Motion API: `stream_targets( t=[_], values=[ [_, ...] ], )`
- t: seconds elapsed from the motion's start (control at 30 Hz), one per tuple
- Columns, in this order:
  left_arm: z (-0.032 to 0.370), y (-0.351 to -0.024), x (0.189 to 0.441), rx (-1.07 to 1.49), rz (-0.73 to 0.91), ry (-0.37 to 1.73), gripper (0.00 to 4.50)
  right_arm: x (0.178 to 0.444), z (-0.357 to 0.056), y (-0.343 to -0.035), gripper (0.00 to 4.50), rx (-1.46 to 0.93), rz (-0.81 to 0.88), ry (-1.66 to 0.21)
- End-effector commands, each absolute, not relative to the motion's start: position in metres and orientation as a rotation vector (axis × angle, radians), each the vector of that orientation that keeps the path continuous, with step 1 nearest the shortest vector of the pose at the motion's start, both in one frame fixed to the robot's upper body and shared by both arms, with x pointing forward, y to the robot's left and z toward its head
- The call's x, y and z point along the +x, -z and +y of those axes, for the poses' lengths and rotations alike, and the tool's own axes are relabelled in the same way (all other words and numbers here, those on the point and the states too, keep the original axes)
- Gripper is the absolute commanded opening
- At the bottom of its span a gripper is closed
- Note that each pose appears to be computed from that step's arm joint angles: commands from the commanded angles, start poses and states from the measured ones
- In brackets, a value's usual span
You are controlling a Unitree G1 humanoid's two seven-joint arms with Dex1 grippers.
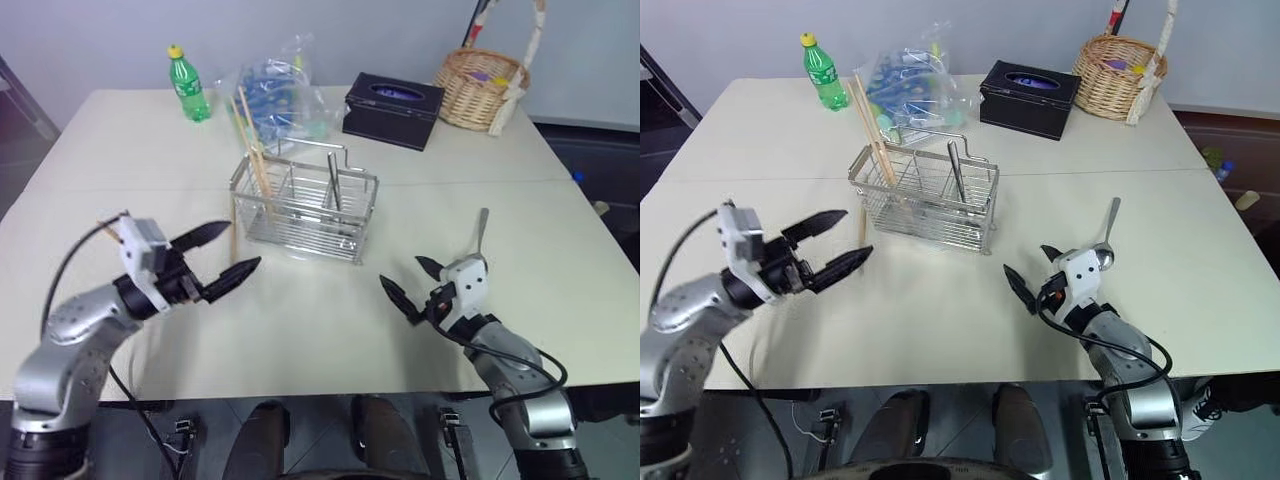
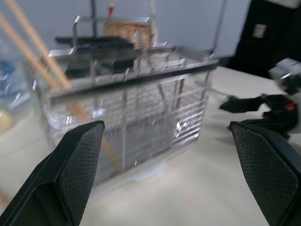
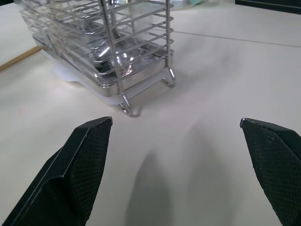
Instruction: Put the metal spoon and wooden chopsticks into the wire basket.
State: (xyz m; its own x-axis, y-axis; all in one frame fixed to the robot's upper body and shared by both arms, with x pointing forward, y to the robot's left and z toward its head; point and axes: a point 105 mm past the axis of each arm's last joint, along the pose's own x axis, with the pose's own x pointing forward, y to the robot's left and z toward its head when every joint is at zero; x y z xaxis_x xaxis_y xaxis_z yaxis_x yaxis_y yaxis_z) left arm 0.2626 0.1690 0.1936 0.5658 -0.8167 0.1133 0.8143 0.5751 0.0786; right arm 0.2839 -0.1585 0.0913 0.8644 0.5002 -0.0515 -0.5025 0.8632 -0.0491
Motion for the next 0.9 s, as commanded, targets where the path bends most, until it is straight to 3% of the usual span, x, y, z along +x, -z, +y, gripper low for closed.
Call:
stream_targets(
  t=[0.03, 0.5, 0.9],
  values=[
    [0.165, -0.212, 0.254, 0.004, -0.168, 1.064, 4.46, 0.286, -0.159, -0.101, 4.50, -0.071, -0.001, -0.530],
    [0.147, -0.225, 0.247, -0.022, -0.114, 1.320, 4.46, 0.292, -0.168, -0.113, 4.50, -0.157, 0.030, -0.519],
    [0.143, -0.210, 0.247, -0.019, -0.092, 1.339, 4.46, 0.318, -0.220, -0.174, 4.50, -0.153, 0.081, -0.335]
  ],
)
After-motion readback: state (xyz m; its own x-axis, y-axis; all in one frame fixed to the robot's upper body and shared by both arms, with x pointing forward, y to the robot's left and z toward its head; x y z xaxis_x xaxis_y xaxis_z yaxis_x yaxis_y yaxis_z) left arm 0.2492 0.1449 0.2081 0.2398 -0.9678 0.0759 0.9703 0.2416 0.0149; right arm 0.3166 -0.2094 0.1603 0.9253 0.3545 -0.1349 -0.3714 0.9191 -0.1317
